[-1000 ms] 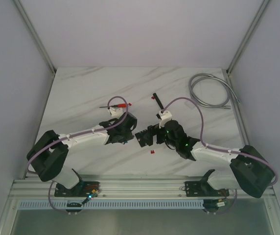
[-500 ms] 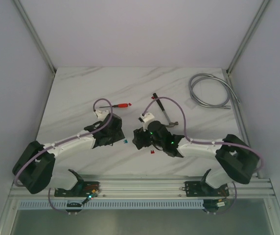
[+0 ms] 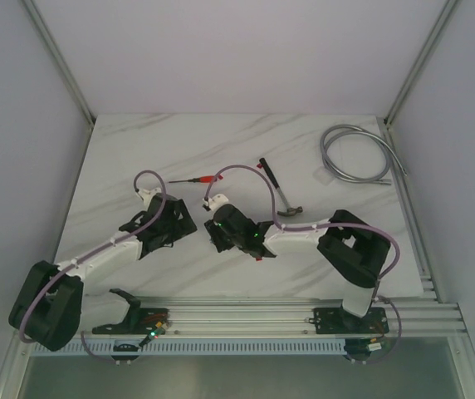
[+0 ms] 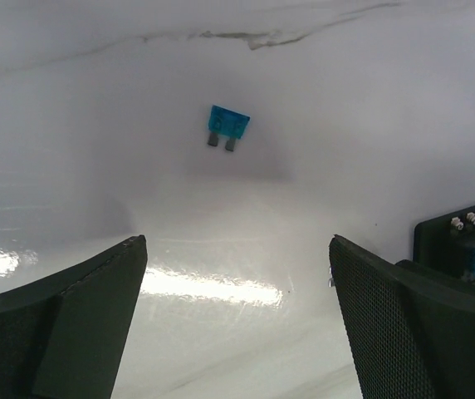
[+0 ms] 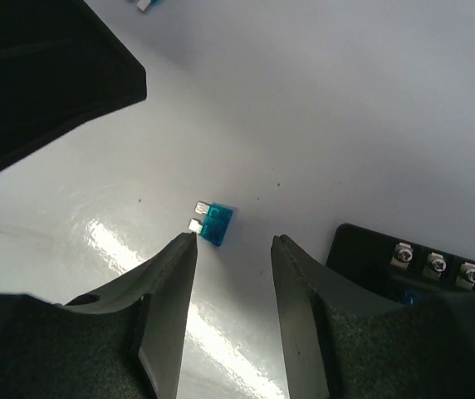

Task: Snap on the fuse box
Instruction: Pick up the fuse from the center of the board.

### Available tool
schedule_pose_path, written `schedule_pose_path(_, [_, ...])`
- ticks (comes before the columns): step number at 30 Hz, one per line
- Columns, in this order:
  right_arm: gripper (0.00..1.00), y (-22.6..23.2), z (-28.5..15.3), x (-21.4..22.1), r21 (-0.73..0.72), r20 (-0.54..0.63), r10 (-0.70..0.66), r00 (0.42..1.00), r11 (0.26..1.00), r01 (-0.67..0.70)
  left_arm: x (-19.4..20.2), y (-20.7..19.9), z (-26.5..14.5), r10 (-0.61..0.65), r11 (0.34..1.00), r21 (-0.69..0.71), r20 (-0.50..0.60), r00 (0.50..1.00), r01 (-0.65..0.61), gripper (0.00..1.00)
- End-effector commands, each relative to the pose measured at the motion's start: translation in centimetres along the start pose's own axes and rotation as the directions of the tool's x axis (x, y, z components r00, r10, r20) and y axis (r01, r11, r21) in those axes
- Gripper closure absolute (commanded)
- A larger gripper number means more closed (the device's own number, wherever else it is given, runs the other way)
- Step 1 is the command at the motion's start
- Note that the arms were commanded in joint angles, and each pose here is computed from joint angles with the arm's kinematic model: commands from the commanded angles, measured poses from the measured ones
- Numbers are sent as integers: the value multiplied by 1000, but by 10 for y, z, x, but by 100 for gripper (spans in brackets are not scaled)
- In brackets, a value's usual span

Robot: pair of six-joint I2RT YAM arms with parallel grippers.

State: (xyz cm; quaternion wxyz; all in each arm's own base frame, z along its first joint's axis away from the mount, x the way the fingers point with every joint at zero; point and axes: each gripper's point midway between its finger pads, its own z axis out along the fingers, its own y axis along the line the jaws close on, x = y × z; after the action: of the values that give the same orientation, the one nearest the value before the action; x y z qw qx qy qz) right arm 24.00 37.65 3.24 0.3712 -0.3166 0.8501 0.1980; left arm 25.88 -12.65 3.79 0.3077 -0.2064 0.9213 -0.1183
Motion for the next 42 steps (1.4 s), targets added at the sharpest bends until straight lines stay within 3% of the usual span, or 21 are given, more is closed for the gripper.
schedule_pose_path(1, [53,-2,8,0,55,-30,-42,999,998,44,-11,-2,-2,1,998,56,39,999,-3,0])
schedule_pose_path(14, [56,-39,9,24,208,-135,-114,984,968,141,-17,9,-3,-13,999,53,75,997,9,0])
schedule_pose_path(19, [56,-57,5,16,261,-122,-63,991,961,93,-16,11,0,-10,999,49,72,997,7,0])
schedule_pose_path(25, [54,-42,5,-6,233,-78,33,996,972,-14,-16,11,0,-11,999,51,74,997,7,0])
schedule_pose_path(32, [36,-10,8,-26,192,-13,38,999,981,-35,-17,20,-1,-27,999,37,87,996,24,0])
schedule_pose_path(42, [28,-9,31,-18,220,-51,35,998,975,-23,-15,26,-4,-43,998,40,97,994,39,0])
